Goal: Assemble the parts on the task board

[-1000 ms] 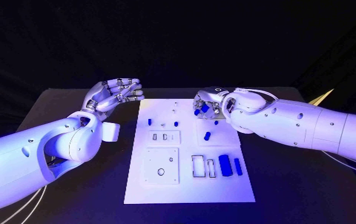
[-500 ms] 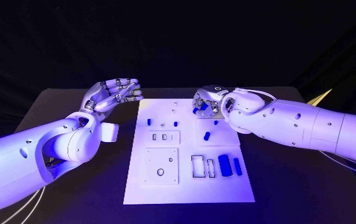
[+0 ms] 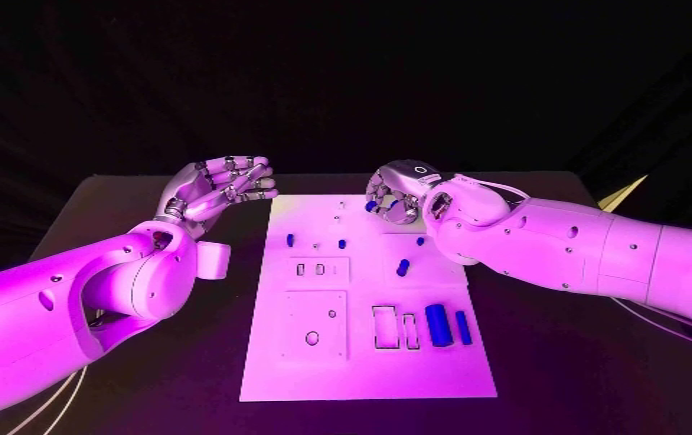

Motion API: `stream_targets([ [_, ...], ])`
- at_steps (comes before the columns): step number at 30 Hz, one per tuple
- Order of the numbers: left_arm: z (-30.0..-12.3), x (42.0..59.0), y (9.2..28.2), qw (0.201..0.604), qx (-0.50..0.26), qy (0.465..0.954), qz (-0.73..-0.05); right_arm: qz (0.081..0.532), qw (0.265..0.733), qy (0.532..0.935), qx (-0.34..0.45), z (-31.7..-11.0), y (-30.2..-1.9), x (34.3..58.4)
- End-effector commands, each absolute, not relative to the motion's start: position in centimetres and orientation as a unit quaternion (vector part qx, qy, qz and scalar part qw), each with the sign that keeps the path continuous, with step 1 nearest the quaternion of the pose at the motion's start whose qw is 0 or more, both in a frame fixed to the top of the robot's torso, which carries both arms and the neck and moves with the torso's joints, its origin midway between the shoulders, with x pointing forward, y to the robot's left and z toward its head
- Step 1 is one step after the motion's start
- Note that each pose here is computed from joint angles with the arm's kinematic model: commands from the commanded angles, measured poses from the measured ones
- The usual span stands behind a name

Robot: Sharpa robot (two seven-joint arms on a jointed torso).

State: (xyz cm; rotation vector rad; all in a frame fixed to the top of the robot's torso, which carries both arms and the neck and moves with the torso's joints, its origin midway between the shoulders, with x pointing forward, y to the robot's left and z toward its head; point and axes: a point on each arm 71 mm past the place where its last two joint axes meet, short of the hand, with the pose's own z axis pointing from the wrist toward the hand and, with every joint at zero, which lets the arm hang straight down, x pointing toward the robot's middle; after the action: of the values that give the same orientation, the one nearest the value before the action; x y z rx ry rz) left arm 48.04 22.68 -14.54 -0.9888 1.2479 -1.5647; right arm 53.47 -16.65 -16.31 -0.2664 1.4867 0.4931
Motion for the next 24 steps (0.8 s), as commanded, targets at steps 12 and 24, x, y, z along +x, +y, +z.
stream_targets([
  [12,-14.4,48.1,22.3,0.435,-0.395,0.502,-0.634,0.225,0.723,0.641,-0.122,-15.9,-13.4,54.0],
  [24,-14.0,48.0,22.0,0.434,-0.391,0.502,-0.638,0.213,0.719,0.649,-0.124,-16.3,-12.5,54.6],
])
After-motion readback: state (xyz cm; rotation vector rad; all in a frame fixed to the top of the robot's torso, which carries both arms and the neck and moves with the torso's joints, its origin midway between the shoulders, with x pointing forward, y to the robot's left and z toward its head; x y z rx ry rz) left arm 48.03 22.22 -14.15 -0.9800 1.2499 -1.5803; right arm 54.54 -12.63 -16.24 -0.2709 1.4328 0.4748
